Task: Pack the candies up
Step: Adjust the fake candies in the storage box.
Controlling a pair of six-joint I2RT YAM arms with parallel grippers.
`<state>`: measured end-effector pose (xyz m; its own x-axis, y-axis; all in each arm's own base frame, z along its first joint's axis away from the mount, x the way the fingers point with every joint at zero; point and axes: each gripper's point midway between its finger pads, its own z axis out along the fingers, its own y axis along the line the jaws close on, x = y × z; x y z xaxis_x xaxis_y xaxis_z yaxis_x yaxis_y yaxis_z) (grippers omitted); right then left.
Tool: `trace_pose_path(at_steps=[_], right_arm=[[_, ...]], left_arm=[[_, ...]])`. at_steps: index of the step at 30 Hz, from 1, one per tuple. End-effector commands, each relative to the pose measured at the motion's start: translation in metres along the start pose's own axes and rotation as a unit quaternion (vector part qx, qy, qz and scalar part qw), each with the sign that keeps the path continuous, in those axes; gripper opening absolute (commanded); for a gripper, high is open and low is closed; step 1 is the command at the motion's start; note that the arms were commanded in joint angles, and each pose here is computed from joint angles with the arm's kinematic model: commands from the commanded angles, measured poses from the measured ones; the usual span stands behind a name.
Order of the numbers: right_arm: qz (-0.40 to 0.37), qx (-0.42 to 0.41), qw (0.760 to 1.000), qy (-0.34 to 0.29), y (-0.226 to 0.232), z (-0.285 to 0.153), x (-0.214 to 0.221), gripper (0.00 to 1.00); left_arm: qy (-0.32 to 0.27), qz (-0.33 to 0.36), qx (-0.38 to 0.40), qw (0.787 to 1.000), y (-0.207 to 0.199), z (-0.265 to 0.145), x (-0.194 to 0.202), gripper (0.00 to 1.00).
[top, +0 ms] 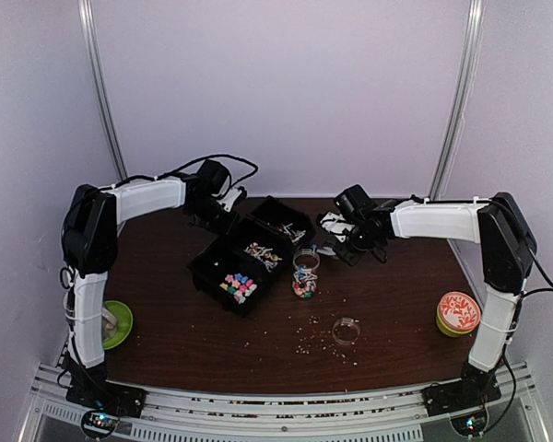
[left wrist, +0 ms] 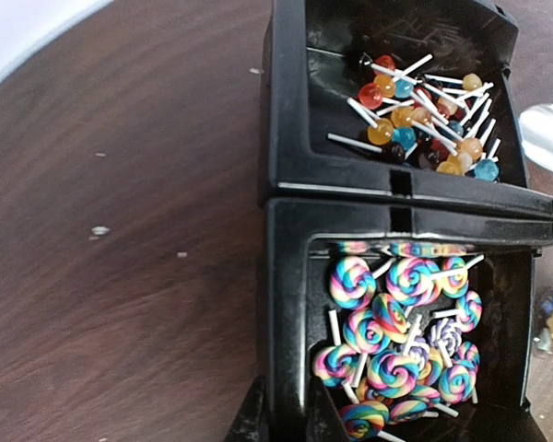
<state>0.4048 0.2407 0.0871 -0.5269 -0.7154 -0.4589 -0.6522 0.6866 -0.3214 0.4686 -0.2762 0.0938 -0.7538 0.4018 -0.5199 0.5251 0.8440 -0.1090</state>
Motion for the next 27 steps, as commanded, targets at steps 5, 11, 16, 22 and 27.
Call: trace_pose_path(at_steps=[5, 11, 16, 22, 27], right_arm=[[-0.030, -0.050, 0.996, 0.069, 0.027, 0.002, 0.037, 0.00], [-0.030, -0.061, 0.996, 0.057, 0.033, -0.001, 0.031, 0.00], [-0.030, -0.064, 0.996, 0.057, 0.035, 0.001, 0.031, 0.00], [-0.028, -0.060, 0.996, 0.055, 0.036, 0.001, 0.029, 0.00], [-0.028, -0.060, 0.996, 0.058, 0.037, 0.003, 0.031, 0.00]], left_arm=[[-0.052, 0.033, -0.109, 0.992, 0.021, -0.054, -0.034, 0.00], [-0.053, 0.078, -0.145, 0.985, 0.005, -0.058, -0.036, 0.00], [-0.047, 0.103, -0.161, 0.980, -0.007, -0.056, -0.033, 0.00], [-0.043, 0.125, -0.159, 0.978, -0.020, -0.053, -0.029, 0.00], [-0.034, 0.138, -0.157, 0.977, -0.028, -0.049, -0.025, 0.00]])
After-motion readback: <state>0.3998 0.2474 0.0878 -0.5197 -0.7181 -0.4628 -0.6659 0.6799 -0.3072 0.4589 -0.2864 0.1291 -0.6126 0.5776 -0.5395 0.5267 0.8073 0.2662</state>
